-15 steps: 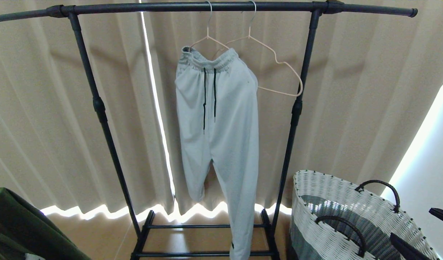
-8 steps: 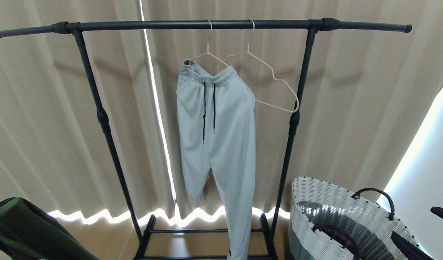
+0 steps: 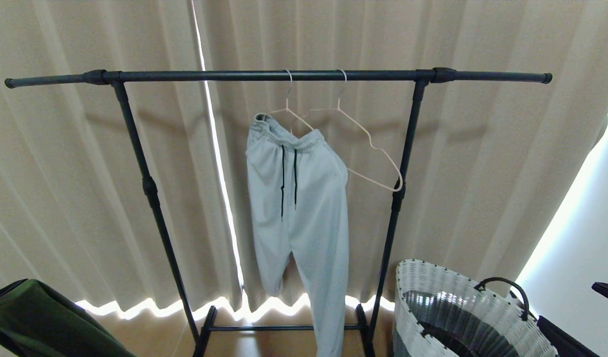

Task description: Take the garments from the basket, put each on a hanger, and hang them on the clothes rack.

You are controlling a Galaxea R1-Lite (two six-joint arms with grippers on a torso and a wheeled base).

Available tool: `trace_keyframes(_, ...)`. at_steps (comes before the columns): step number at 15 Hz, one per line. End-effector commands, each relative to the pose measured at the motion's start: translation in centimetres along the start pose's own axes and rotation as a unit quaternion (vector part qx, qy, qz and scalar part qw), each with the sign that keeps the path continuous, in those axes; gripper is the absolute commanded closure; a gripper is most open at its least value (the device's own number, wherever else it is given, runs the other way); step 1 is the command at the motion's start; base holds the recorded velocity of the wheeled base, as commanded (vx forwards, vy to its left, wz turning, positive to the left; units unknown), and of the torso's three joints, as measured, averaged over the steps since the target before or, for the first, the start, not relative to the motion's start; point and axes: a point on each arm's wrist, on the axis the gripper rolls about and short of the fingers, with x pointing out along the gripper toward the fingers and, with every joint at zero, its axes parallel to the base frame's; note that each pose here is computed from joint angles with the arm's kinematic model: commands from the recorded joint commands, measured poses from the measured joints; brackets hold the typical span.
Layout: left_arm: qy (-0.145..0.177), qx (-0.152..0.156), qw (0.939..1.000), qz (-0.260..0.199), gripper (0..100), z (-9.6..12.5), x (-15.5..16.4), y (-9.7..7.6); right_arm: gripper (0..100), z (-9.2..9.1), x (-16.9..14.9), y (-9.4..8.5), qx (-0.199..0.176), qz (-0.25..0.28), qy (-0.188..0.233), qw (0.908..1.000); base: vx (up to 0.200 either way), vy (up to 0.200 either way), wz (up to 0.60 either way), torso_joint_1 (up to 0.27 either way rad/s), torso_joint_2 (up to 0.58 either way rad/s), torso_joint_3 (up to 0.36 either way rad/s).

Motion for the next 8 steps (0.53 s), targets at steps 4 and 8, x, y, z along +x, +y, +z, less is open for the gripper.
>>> trace_keyframes(4, 0.002, 0.001, 1.0, -0.002, 100, -0.15, 0.02, -0.04, 0, 0.01, 0.06, 0.01, 0.0, 0.001, 0.001, 1.0, 0.0, 0.0, 0.0, 0.209, -0.49, -0.274)
trace_keyframes(8, 0.002, 0.002, 1.0, -0.003, 100, -0.19, 0.02, -0.05, 0, 0.01, 0.03, 0.01, 0.0, 0.002, 0.0, 1.0, 0.0, 0.0, 0.0, 0.231, -0.51, -0.277)
